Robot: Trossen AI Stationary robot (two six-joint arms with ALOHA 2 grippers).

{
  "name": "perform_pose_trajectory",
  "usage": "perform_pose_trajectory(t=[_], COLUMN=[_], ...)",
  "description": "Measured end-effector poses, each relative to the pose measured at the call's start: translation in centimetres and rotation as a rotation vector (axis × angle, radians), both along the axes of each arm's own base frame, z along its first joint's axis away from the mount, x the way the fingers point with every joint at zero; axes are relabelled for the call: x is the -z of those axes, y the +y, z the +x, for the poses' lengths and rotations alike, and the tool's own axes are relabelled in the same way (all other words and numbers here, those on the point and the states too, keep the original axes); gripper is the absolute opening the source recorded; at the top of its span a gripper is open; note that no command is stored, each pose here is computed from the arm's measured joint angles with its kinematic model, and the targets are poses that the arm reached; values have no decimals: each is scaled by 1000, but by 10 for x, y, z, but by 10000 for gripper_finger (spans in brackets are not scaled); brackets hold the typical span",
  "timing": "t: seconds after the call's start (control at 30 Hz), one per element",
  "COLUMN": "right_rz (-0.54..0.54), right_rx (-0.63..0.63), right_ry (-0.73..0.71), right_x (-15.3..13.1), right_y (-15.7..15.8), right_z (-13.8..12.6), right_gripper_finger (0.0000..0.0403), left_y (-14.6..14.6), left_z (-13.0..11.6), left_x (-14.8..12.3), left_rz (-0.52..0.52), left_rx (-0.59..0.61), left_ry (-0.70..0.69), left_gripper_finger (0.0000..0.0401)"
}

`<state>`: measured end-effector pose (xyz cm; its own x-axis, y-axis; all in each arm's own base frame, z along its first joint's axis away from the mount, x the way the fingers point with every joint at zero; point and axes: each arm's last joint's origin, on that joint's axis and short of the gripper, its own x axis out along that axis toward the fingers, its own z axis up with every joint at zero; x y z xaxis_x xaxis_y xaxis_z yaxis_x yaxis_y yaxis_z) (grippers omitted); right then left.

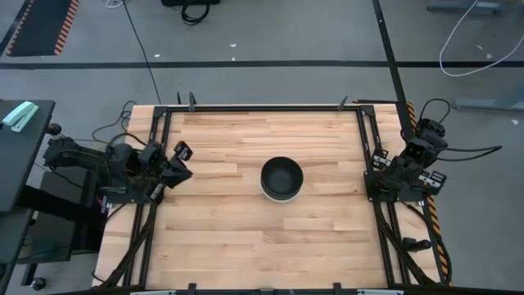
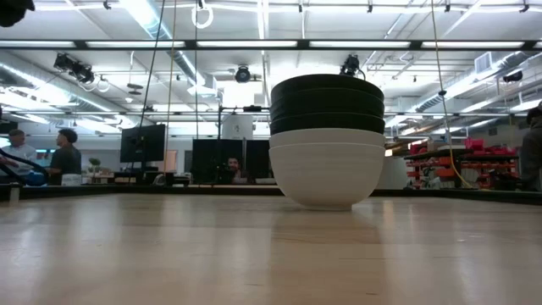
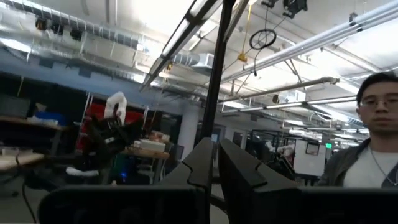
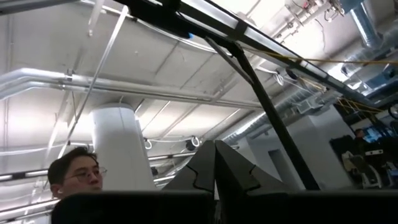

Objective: Nest bowls inside each other
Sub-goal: Return to Home Position

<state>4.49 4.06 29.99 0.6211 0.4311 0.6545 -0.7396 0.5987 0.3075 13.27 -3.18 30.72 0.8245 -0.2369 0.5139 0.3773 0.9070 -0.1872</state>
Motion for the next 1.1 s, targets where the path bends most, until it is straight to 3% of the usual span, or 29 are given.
perform_pose_trajectory(t=[0.47, 0.77, 1.1], right_rz=[15, 9, 1], right_rx=[60, 66, 79], right_ry=[-114, -93, -103], right_x=[-15, -19, -40], right_y=[-18, -24, -34], right_z=[-16, -21, -34], right_gripper_finger=[14, 14, 14], left_y=[11, 16, 21], left_z=[-50, -72, -91], left_x=[-14, -14, -12], left_rz=[72, 74, 74], left_rx=[-72, -84, -94], left_ry=[-160, -201, -237], left_gripper_finger=[23, 36, 23])
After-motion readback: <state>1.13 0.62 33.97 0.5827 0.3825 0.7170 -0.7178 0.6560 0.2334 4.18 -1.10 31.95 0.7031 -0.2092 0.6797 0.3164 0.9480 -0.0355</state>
